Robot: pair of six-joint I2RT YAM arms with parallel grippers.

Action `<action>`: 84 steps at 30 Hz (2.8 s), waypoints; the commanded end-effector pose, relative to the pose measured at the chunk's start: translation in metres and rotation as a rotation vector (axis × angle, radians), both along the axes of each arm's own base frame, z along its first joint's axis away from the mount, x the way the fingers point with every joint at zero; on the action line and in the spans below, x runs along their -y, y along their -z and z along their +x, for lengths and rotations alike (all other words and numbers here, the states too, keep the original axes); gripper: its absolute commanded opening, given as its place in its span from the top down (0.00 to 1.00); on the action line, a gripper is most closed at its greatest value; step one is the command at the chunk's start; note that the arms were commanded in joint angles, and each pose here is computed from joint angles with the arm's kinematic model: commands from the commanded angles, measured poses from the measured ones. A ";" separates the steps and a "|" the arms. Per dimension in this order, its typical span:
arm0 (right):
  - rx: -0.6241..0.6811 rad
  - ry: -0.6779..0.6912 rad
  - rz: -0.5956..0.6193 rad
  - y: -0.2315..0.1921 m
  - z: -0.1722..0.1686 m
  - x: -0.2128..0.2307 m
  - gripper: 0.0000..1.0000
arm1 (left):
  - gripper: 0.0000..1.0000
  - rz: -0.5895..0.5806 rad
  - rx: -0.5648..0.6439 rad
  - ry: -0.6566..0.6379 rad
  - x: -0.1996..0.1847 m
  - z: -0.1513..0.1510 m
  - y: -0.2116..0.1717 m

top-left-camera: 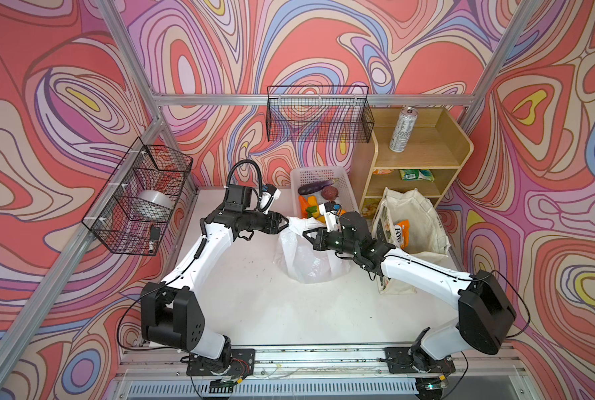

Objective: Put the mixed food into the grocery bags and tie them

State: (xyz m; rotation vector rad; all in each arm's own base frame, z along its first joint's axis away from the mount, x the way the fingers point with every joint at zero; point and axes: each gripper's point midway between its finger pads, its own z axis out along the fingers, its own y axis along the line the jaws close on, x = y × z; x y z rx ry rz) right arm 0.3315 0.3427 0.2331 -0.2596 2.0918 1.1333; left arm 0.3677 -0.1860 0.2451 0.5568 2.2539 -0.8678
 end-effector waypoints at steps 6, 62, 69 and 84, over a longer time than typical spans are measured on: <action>-0.012 -0.017 -0.025 0.009 0.000 -0.004 1.00 | 0.45 0.086 0.107 0.004 -0.018 -0.015 -0.024; -0.096 0.082 0.125 -0.056 -0.033 0.044 0.45 | 1.00 -0.130 0.205 0.093 0.044 -0.010 -0.051; -0.202 0.012 0.271 -0.048 -0.037 0.023 0.43 | 1.00 -0.131 0.201 0.101 0.049 -0.012 -0.049; -0.132 0.072 0.297 -0.059 0.020 0.019 0.42 | 1.00 -0.146 0.188 0.182 0.057 -0.027 -0.042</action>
